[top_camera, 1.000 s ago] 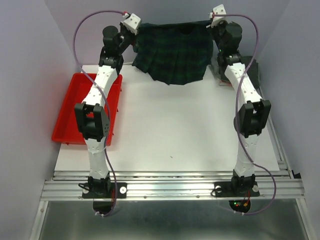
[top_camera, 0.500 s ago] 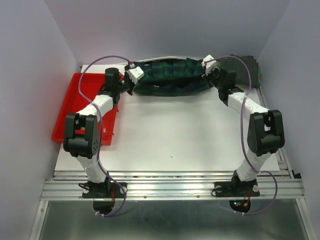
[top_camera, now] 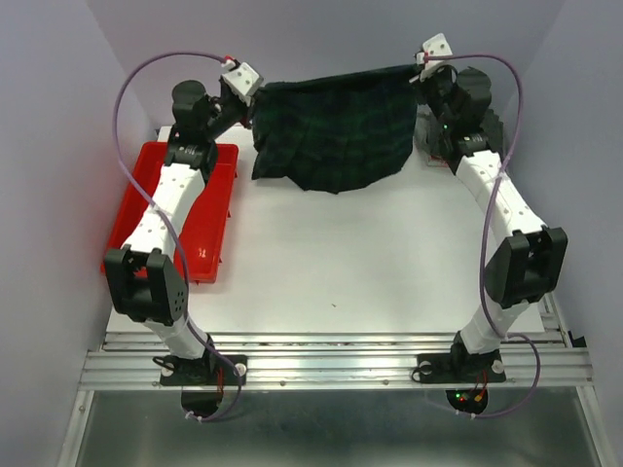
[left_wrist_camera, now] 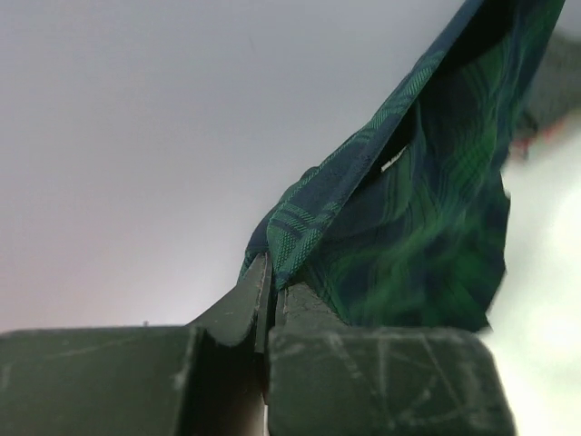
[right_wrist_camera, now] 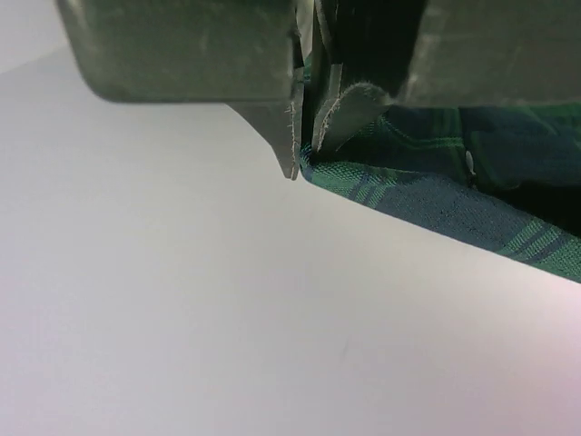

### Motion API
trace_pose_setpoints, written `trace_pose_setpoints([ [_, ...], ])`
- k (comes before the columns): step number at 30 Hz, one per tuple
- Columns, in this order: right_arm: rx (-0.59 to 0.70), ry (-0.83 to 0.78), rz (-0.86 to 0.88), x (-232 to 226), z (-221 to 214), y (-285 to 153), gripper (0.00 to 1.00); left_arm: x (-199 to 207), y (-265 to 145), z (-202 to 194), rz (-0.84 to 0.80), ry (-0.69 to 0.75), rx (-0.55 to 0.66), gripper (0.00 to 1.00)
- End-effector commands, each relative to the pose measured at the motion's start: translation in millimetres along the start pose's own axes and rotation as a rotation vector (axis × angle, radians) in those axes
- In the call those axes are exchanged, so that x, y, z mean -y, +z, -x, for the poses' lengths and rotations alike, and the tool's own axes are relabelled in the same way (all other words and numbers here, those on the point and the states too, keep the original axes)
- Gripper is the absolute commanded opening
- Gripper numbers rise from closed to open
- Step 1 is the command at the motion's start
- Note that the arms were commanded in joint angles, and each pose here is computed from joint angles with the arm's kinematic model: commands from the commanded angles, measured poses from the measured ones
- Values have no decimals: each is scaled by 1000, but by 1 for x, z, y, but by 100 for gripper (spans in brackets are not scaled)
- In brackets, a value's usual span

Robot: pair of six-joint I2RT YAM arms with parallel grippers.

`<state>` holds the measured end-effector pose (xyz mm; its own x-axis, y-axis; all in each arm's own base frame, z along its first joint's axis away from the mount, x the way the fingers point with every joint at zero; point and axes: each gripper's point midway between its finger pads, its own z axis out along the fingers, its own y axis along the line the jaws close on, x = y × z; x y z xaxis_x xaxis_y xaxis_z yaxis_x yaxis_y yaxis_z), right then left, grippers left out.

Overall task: Fold and stack the skirts
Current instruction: Flatten the skirt out

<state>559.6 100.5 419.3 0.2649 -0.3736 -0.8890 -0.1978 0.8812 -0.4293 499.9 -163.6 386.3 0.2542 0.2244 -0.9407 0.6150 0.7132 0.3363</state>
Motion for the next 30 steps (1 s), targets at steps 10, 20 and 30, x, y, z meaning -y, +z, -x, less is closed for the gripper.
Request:
trace_pose_setpoints([
  [10, 173, -70, -323, 105, 118, -50, 1, -32, -58, 149, 156, 68, 278, 0],
  [20, 101, -70, -293, 88, 49, 24, 1, -58, 3, 113, 129, 16, 262, 0],
  [30, 300, -76, -465, 131, 79, 73, 1, -136, 47, 149, 316, 173, 432, 0],
])
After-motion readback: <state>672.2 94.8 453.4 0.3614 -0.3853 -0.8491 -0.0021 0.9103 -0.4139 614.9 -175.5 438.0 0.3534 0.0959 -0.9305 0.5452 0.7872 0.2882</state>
